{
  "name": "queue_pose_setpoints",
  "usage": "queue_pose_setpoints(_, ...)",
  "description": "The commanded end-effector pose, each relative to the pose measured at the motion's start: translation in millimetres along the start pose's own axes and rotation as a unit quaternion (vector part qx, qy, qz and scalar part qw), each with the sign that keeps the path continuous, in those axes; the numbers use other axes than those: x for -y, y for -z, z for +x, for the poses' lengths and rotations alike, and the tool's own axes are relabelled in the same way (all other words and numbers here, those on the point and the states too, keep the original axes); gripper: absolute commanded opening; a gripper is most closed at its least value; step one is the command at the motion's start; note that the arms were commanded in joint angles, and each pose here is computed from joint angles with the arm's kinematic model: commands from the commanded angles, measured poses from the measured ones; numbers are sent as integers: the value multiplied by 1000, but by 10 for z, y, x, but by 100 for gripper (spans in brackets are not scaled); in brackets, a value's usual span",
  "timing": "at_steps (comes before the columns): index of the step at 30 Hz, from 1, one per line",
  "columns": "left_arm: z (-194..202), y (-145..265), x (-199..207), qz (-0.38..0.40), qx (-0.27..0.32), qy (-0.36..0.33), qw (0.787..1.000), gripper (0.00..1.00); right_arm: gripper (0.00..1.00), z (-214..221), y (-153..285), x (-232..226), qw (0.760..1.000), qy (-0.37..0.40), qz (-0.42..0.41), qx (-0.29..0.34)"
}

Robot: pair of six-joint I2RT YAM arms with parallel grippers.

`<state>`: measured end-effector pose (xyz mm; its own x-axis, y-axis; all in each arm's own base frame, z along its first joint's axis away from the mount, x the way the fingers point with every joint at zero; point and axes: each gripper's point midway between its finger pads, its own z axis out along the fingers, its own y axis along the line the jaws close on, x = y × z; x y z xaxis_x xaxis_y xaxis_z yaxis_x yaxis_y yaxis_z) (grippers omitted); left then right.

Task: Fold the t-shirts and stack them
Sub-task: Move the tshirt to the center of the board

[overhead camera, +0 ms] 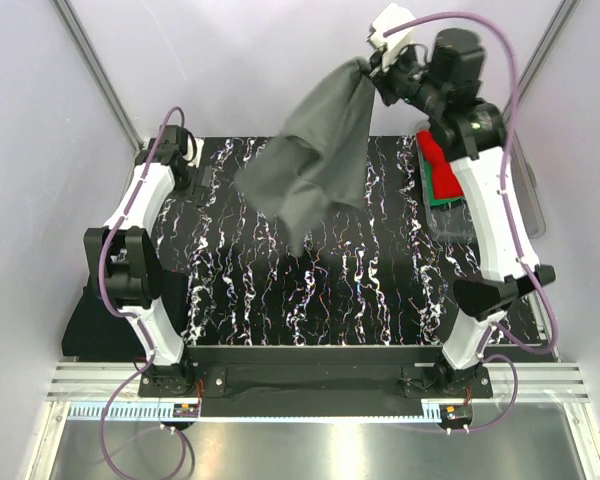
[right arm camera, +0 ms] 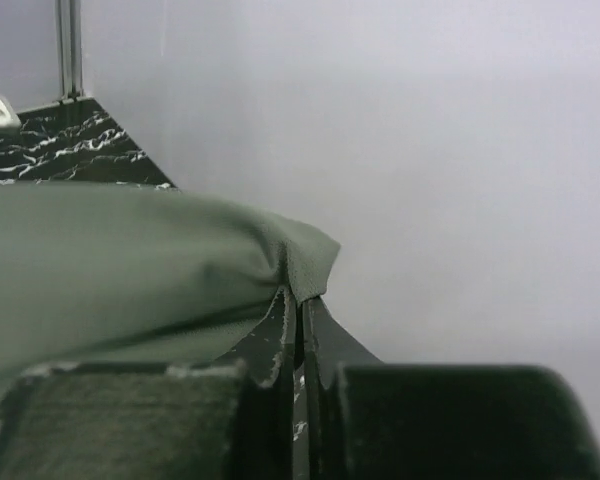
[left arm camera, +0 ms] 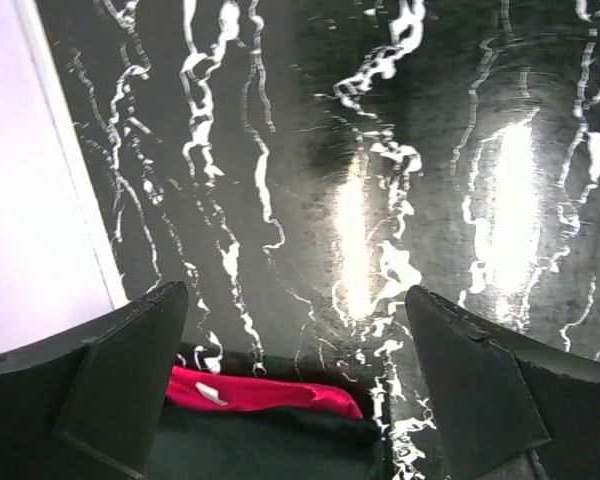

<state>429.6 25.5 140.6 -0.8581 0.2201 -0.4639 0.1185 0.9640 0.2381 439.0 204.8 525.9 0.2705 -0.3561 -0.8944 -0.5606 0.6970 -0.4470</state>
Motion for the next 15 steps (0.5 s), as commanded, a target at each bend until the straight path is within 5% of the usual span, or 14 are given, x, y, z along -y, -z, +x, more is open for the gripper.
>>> queue_pose_setpoints(1,-193,290,-10,3,53,10,999,96,8,906,-377,-122,994,-51,-1,-100)
queue_pose_setpoints(2,-179,294,-4,4,52,12,999,97,17,1108,-456,-133,991,-55,7,-119)
queue_pose_setpoints(3,-175,296,0,4,53,13,998,97,41,1495,-590,-201,985,-64,8,-160)
queue_pose_setpoints(4,-149,285,35,13,51,13,999,97,45,1829,-617,-179,975,-75,37,-205)
queue_pose_setpoints(7,-106,279,90,25,48,16,998,97,47,2437,-631,-325,956,-90,39,-278)
queue_pose_setpoints(11,-78,285,156,41,48,15,998,97,49,2480,-365,-709,952,-108,-30,-285)
queue_pose_setpoints(15,-57,295,245,57,49,-6,997,96,47,2618,154,-1401,935,-97,-183,-289)
